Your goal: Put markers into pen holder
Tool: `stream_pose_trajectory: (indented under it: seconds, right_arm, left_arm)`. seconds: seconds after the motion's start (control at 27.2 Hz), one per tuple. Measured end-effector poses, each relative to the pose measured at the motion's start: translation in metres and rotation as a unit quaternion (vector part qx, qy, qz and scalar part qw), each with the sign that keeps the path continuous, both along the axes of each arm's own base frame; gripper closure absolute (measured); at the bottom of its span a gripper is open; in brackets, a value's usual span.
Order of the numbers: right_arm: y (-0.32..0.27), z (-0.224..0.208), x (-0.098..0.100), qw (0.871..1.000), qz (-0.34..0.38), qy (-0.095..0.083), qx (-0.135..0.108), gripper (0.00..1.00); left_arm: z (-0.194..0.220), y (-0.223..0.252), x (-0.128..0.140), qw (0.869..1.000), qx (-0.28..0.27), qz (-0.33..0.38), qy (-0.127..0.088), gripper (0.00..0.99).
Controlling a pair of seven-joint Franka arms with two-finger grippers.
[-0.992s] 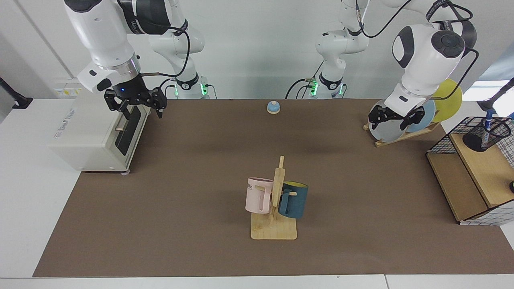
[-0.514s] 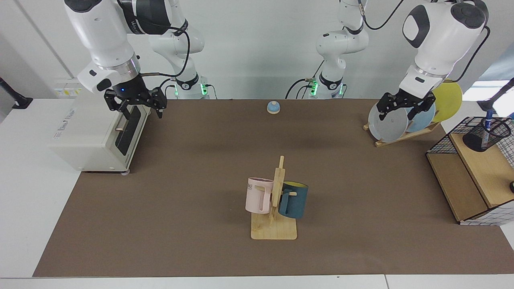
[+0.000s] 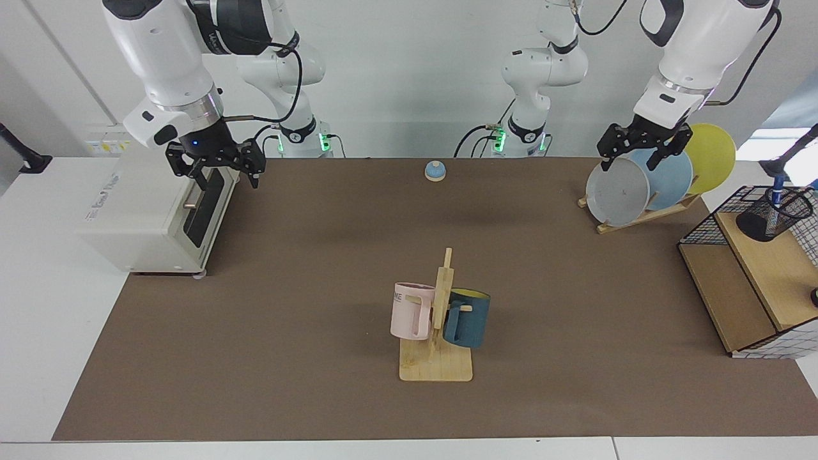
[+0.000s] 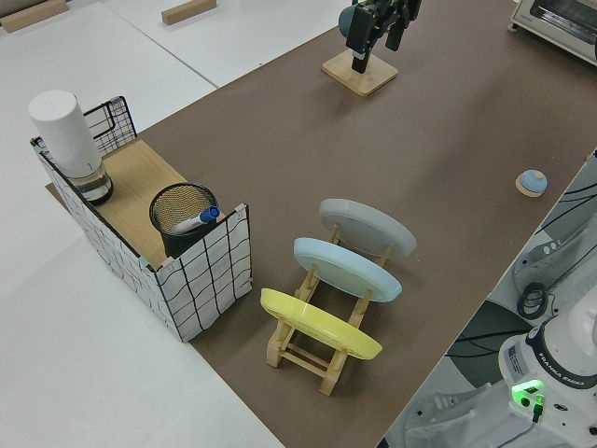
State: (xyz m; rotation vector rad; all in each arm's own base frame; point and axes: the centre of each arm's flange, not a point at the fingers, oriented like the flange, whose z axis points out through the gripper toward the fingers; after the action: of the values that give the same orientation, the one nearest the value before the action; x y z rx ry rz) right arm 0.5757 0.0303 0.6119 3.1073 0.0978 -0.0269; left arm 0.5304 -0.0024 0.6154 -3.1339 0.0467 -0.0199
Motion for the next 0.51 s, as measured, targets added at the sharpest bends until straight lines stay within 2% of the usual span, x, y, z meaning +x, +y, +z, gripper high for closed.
stream_pose_trajectory:
  seconds: [0.11,0.29,0.51]
  right_arm:
    - [0.0000,0.0000,0.0000,1.000,0.000,0.000,0.000,0.00]
    - [0.0000,0.0000,0.0000,1.000,0.000,0.000,0.000,0.00]
    - [0.0000,0.0000,0.0000,1.000,0.000,0.000,0.000,0.00]
  left_arm:
    - [0.0032,-0.0003,0.0038,1.000,0.000,-0.001,-0.018,0.000]
    - [0.0053,-0.0007,0.0075,0.999,0.000,-0.014,-0.034,0.000]
    - [0.0040,-0.0008,0.0104,0.999,0.002,-0.021,-0.039,0.000]
